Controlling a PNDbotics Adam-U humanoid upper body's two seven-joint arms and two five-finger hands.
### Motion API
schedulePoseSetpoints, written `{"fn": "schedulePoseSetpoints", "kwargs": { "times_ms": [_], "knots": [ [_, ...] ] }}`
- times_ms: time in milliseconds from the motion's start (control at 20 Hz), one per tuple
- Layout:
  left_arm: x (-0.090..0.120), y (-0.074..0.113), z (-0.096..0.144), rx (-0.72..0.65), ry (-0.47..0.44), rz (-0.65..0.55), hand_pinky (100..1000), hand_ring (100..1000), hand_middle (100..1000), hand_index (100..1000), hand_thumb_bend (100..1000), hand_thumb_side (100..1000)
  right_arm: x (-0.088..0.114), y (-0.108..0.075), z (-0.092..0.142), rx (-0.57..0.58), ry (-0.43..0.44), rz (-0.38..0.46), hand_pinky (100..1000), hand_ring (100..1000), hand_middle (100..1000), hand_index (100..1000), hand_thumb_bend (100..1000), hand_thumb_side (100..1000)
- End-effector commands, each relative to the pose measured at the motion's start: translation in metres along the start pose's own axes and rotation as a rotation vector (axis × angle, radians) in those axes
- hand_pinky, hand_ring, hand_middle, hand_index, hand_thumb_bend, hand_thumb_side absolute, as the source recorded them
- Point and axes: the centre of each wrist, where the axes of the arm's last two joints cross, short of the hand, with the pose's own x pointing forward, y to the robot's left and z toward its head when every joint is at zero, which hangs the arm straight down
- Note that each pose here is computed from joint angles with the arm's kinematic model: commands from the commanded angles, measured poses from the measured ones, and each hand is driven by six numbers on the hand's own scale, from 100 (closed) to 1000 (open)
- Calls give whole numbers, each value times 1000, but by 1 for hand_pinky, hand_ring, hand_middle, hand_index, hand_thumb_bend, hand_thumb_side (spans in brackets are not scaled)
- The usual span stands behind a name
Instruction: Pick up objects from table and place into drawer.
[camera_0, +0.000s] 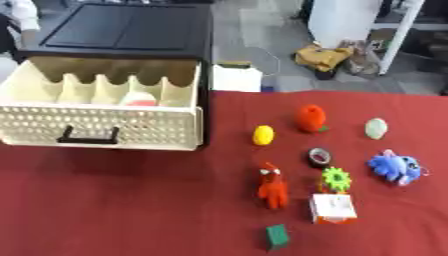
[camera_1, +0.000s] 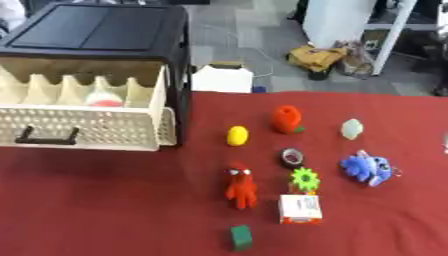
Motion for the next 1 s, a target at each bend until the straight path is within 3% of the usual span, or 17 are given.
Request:
{"fn": "schedulePoseSetpoints", "kwargs": {
  "times_ms": [50, 250, 450, 650, 1000],
  "knots": [
    [3, 10, -2, -42, -92, -62, 428, 353, 368, 843, 121, 1000, 2, -8, -1, -22, -16, 6, 687, 726, 715, 822, 100, 888],
    [3, 14, -3, -124, -179, -126, 476, 480, 480, 773, 100, 1000, -3, -9, 7, -17, -1, 6, 685, 720, 711, 819, 100, 881],
    [6, 17, -5, -291, -261, -221, 435, 501, 522, 736, 100, 1000, -6, -10, 12, -19, 3, 13, 686, 717, 711, 818, 100, 877],
    [10, 18, -6, -551, -284, -333, 431, 510, 522, 788, 100, 1000, -7, -11, 13, -22, -4, 18, 686, 718, 712, 816, 100, 872],
    [22, 11, -9, -922, -274, -443, 396, 543, 604, 896, 100, 1000, -7, -11, 14, -22, -9, 18, 688, 717, 709, 813, 100, 870]
  ]
}}
